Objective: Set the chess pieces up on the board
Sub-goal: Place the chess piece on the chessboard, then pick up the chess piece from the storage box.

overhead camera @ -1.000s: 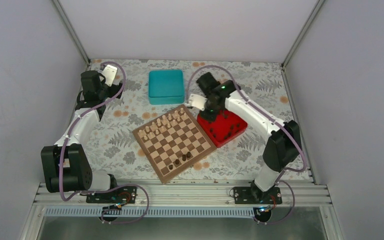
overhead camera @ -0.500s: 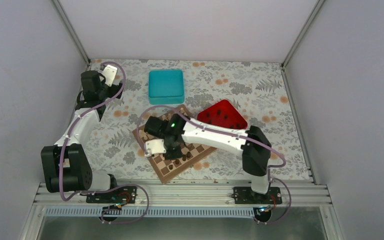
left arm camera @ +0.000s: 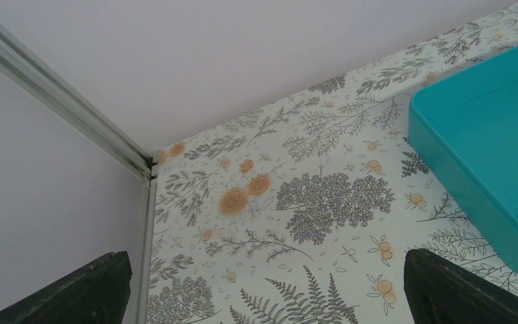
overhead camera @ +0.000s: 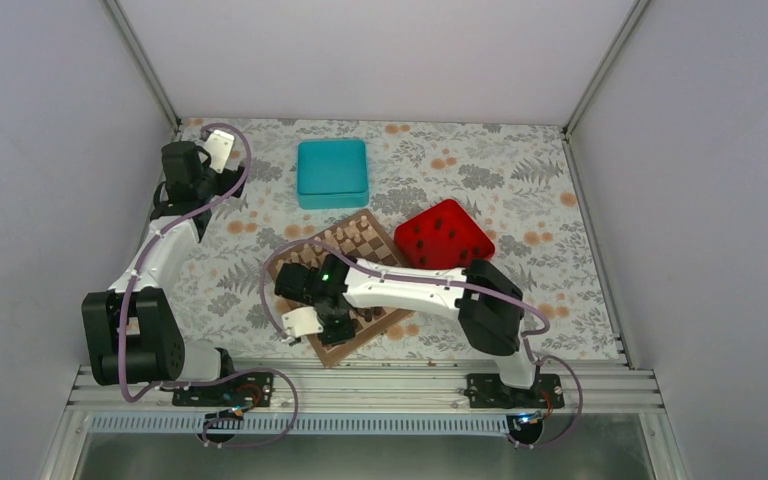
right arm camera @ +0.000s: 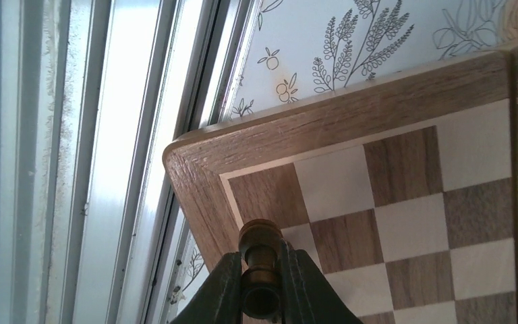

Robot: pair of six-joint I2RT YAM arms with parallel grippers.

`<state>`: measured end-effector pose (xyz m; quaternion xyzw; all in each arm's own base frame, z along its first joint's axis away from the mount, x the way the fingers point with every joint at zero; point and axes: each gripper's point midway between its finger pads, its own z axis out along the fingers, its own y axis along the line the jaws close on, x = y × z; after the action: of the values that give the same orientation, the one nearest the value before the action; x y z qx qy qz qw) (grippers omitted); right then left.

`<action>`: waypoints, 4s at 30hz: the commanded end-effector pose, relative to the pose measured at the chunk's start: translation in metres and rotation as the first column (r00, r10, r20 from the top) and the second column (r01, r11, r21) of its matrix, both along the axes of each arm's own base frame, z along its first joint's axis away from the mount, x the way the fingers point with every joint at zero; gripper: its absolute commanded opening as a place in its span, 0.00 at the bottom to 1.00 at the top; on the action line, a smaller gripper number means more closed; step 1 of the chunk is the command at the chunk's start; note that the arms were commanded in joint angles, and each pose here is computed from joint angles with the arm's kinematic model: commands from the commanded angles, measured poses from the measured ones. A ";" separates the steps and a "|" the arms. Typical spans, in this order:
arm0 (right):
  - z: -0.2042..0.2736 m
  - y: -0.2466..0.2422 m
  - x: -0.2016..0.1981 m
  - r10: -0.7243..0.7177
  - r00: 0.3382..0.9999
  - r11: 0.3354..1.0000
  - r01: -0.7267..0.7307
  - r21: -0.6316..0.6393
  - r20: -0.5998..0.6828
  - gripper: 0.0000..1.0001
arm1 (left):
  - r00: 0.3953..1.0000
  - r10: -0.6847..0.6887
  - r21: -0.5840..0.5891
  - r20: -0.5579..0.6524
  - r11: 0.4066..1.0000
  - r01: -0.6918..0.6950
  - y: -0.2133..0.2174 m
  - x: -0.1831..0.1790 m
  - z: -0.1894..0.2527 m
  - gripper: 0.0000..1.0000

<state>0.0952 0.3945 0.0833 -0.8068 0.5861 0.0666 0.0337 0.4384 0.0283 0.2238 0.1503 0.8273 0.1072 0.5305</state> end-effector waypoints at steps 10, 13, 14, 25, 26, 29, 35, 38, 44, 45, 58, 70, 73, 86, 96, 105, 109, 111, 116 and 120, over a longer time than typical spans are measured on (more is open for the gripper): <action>-0.028 0.008 -0.008 0.013 0.999 1.000 -0.014 -0.024 -0.037 0.12 | 1.000 -0.002 -0.002 0.020 1.000 0.002 0.001 -0.002 0.007 1.00; -0.032 0.007 -0.008 0.013 0.999 0.999 -0.015 -0.034 -0.035 0.12 | 1.000 -0.005 -0.003 0.020 1.000 0.005 0.001 -0.002 0.007 1.00; -0.033 0.006 -0.008 0.013 0.999 0.999 -0.015 -0.036 -0.034 0.12 | 1.000 -0.004 -0.003 0.022 1.000 0.004 0.001 -0.001 0.008 1.00; -0.033 0.007 -0.004 0.010 1.000 0.999 -0.011 -0.033 -0.014 0.25 | 1.000 0.002 -0.002 0.019 1.000 -0.002 0.002 -0.001 0.006 1.00; -0.031 0.008 -0.003 0.009 1.000 1.000 -0.009 -0.028 -0.009 0.29 | 1.000 0.007 0.000 0.022 1.000 -0.007 0.003 -0.001 0.007 1.00; -0.016 0.010 0.004 -0.010 1.000 1.000 0.010 0.008 0.010 0.37 | 1.000 0.008 -0.001 0.024 1.000 -0.008 0.004 -0.001 0.007 1.00; 0.056 -0.002 0.050 -0.129 0.990 0.982 0.120 0.144 0.058 0.42 | 1.000 0.005 -0.004 0.028 1.000 -0.005 0.004 -0.002 0.009 1.00; 0.098 -0.032 0.101 -0.272 0.958 0.942 0.247 0.228 0.085 0.45 | 1.000 -0.001 -0.006 0.028 1.000 0.001 0.003 -0.002 0.009 1.00; 0.117 -0.137 0.201 -0.548 0.824 0.823 0.500 0.271 0.143 0.48 | 1.000 0.013 0.005 0.026 1.000 -0.013 0.006 0.000 0.011 1.00; 0.122 -0.156 0.211 -0.585 0.796 0.797 0.531 0.287 0.155 0.48 | 1.000 0.018 0.008 0.024 1.000 -0.019 0.007 0.000 0.011 1.00; 0.027 -0.292 0.273 -0.803 0.584 0.595 0.797 0.105 0.119 0.45 | 1.000 0.024 0.004 0.008 1.000 -0.024 0.008 0.001 0.010 1.00; -0.022 -0.305 0.235 -0.816 0.572 0.574 0.819 0.008 0.085 0.43 | 1.000 0.006 -0.008 0.004 1.000 -0.006 0.004 0.001 0.009 1.00; -0.028 -0.308 0.238 -0.825 0.560 0.562 0.827 0.009 0.083 0.44 | 1.000 0.006 -0.009 0.005 1.000 -0.006 0.004 0.001 0.010 1.00; -0.044 -0.311 0.239 -0.830 0.555 0.555 0.832 -0.013 0.060 0.37 | 1.000 0.008 -0.007 0.010 1.000 -0.008 0.005 0.000 0.010 1.00; -0.042 -0.310 0.232 -0.829 0.558 0.558 0.830 -0.020 0.042 0.36 | 1.000 -0.001 -0.009 0.010 1.000 0.001 0.003 0.000 0.009 1.00; -0.056 -0.315 0.228 -0.835 0.548 0.547 0.836 -0.047 0.039 0.34 | 1.000 -0.003 -0.010 0.011 1.000 0.003 0.003 0.000 0.010 1.00; -0.052 -0.311 0.230 -0.834 0.551 0.550 0.835 -0.028 0.026 0.22 | 1.000 -0.003 -0.010 0.011 1.000 0.003 0.003 0.000 0.010 1.00; -0.047 -0.309 0.230 -0.832 0.554 0.554 0.832 -0.013 0.020 0.21 | 1.000 -0.002 -0.010 0.010 1.000 0.002 0.003 0.001 0.009 1.00; -0.034 -0.304 0.232 -0.825 0.566 0.566 0.824 0.016 0.002 0.18 | 1.000 -0.002 -0.010 0.013 1.000 0.002 0.003 0.000 0.010 1.00; -0.023 -0.304 0.234 -0.824 0.567 0.567 0.824 0.025 0.012 0.15 | 1.000 -0.004 -0.009 0.012 1.000 0.004 0.003 0.001 0.010 1.00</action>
<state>0.3216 0.0871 0.0350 -0.4392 0.8966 0.0338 0.0451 0.4358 0.0309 0.2186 0.1484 0.8355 0.1052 0.5185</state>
